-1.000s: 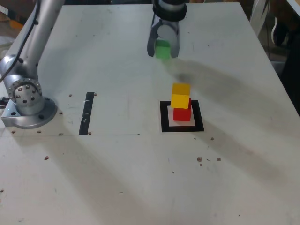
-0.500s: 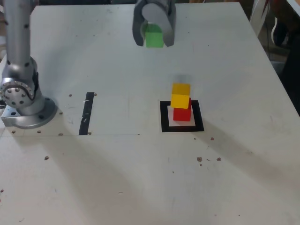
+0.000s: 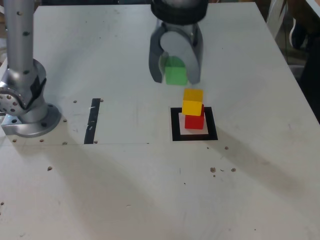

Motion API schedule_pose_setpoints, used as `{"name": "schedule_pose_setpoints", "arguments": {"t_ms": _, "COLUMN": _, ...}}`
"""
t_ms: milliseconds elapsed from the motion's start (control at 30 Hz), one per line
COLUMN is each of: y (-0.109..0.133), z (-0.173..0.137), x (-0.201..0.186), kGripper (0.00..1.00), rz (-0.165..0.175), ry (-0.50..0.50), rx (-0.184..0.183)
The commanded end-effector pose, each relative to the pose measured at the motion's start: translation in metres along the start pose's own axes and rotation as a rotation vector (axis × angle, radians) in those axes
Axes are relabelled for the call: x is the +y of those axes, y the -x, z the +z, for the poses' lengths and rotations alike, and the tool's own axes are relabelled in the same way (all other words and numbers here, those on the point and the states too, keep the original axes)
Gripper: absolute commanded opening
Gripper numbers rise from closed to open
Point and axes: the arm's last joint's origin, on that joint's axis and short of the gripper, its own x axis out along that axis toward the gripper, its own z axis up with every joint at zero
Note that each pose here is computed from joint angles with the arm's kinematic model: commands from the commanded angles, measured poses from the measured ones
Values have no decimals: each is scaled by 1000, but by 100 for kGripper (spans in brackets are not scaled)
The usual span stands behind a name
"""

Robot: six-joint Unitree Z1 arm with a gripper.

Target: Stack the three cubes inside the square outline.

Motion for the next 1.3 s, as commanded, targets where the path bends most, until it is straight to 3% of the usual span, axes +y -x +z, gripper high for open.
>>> {"name": "schedule_pose_setpoints", "arguments": {"t_ms": 0, "y": 2, "z": 2, "x": -4, "kGripper": 15, "rz": 4, "ry": -3, "rx": -14}}
{"name": "schedule_pose_setpoints", "arguments": {"t_ms": 200, "y": -2, "z": 11, "x": -7, "kGripper": 15, "rz": 15, "ry": -4, "rx": -23}}
{"name": "schedule_pose_setpoints", "arguments": {"t_ms": 567, "y": -21, "z": 33, "x": -6, "kGripper": 16, "rz": 33, "ry": -6, "rx": -3}}
{"name": "schedule_pose_setpoints", "arguments": {"t_ms": 867, "y": -34, "z": 33, "x": 4, "kGripper": 18, "rz": 45, "ry": 19, "rx": 24}}
{"name": "schedule_pose_setpoints", "arguments": {"t_ms": 1267, "y": -38, "z": 37, "x": 6, "kGripper": 21, "rz": 46, "ry": 22, "rx": 24}}
